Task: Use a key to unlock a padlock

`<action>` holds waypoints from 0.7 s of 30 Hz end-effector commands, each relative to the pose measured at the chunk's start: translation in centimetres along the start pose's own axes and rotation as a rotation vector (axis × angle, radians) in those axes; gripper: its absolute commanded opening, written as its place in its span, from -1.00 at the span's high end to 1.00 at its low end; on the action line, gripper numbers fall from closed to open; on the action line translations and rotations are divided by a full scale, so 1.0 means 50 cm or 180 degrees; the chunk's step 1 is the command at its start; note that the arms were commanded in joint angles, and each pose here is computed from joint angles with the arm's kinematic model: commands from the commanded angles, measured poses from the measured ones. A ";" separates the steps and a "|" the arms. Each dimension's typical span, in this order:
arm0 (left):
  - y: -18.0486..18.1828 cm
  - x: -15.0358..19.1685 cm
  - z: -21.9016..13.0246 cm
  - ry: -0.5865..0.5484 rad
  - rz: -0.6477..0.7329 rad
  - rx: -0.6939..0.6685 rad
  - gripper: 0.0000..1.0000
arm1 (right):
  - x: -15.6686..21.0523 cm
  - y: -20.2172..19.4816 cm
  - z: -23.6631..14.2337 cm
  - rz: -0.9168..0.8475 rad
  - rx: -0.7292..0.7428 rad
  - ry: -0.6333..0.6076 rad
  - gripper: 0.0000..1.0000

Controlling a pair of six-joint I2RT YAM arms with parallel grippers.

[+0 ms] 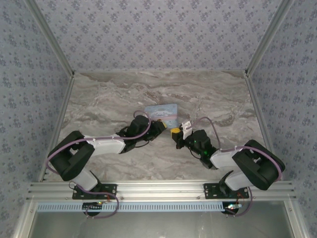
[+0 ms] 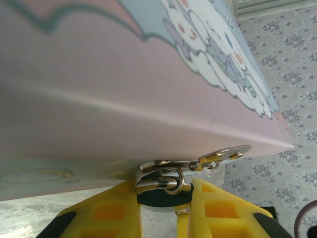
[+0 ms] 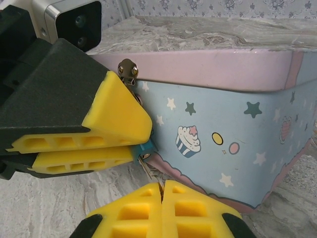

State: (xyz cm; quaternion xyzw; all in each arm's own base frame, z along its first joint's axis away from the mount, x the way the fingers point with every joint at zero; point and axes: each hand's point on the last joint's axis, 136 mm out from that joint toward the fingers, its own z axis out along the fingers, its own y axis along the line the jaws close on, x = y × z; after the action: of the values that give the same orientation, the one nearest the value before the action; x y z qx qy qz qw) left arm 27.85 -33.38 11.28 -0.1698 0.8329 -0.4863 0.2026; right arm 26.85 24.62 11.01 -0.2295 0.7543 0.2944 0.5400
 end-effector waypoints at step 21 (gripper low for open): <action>-0.056 0.006 -0.003 0.0036 0.0026 0.0297 0.72 | -0.034 0.000 0.015 0.0072 -0.0016 -0.0187 0.98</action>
State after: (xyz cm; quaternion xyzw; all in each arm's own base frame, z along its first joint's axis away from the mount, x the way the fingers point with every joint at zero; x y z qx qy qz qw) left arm 27.64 -33.55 11.30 -0.1677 0.8331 -0.4882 0.1988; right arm 27.02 24.72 10.18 -0.2258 0.7625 0.2936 0.5305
